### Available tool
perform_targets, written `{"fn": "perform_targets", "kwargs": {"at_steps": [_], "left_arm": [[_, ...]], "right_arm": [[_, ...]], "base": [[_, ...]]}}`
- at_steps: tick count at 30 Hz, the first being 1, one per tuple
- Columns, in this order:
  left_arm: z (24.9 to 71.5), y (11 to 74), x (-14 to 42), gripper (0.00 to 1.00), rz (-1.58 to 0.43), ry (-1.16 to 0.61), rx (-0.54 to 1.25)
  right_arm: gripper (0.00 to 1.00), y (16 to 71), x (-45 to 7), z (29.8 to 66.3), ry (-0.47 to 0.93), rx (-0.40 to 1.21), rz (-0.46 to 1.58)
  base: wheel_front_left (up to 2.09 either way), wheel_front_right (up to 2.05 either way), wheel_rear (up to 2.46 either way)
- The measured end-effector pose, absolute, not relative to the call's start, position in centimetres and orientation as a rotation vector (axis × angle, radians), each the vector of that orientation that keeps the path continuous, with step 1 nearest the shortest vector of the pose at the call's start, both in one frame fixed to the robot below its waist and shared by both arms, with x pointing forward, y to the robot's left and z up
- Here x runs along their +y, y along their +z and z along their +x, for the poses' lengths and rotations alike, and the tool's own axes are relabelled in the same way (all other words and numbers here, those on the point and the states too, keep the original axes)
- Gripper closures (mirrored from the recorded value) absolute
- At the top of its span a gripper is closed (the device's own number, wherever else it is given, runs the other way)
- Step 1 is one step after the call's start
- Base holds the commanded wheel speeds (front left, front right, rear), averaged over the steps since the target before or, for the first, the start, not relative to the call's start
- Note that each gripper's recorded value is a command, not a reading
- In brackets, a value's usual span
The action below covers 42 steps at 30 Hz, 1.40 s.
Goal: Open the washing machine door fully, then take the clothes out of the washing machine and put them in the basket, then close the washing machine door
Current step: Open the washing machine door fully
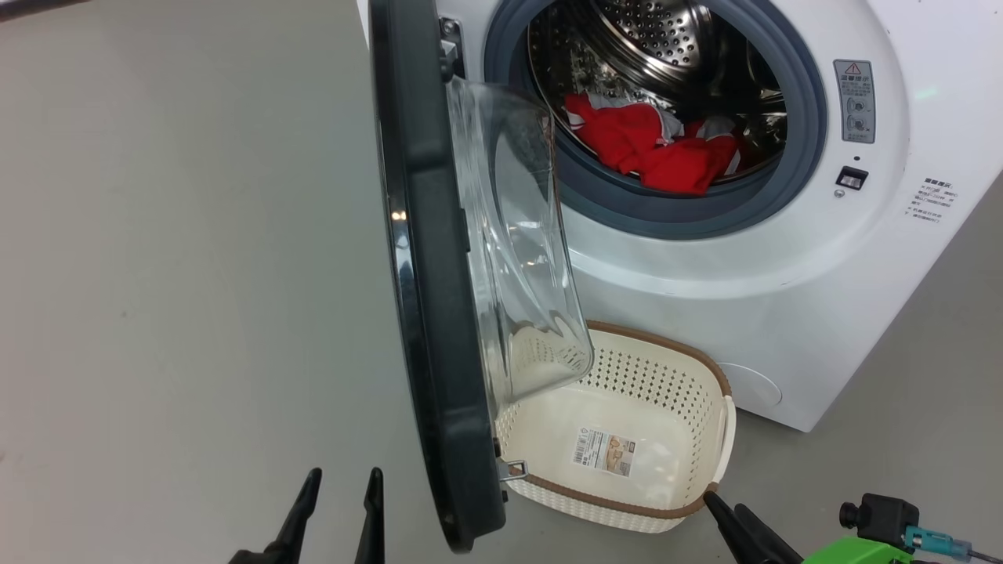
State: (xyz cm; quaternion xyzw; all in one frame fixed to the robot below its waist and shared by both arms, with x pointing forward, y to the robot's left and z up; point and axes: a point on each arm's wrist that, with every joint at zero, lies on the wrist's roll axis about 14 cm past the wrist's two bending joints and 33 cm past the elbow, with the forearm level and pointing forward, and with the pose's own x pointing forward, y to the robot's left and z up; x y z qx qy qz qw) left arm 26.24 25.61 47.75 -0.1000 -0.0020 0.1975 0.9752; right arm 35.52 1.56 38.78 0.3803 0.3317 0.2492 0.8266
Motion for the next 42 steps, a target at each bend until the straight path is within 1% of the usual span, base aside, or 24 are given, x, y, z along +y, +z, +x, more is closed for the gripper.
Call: {"fn": "perform_targets", "kwargs": {"at_steps": [5,10,12,16,21,34,42], "left_arm": [[26.4,47.7,25.5,0.00,-0.201,0.393,0.000],[26.6,47.7,25.4,0.00,-0.201,0.388,0.001],[26.7,47.6,25.4,0.00,-0.201,0.386,0.002],[26.8,47.5,25.3,0.00,-0.201,0.382,0.006],[26.8,47.5,25.3,0.00,-0.200,0.382,0.008],[26.9,47.5,25.3,0.00,-0.198,0.383,0.008],[26.9,47.8,25.2,0.00,-0.190,0.378,0.001]], "right_arm": [[0.00,38.6,1.0,35.5,0.548,0.650,0.730],[0.00,39.0,0.6,36.2,0.574,0.594,0.652],[0.00,39.6,0.0,37.2,0.562,0.547,0.630],[0.00,40.8,-0.7,38.6,0.583,0.450,0.526],[0.00,41.9,-1.1,38.8,0.588,0.367,0.453],[0.00,44.0,-4.6,39.7,0.459,0.192,0.319],[0.00,44.4,-5.9,39.3,0.399,0.158,0.283]], "base": [[0.00,0.00,0.00],[0.00,0.00,0.00],[0.00,0.00,0.00],[0.00,0.00,0.00],[0.00,0.00,0.00],[0.00,0.00,0.00],[0.00,0.00,0.00]]}}
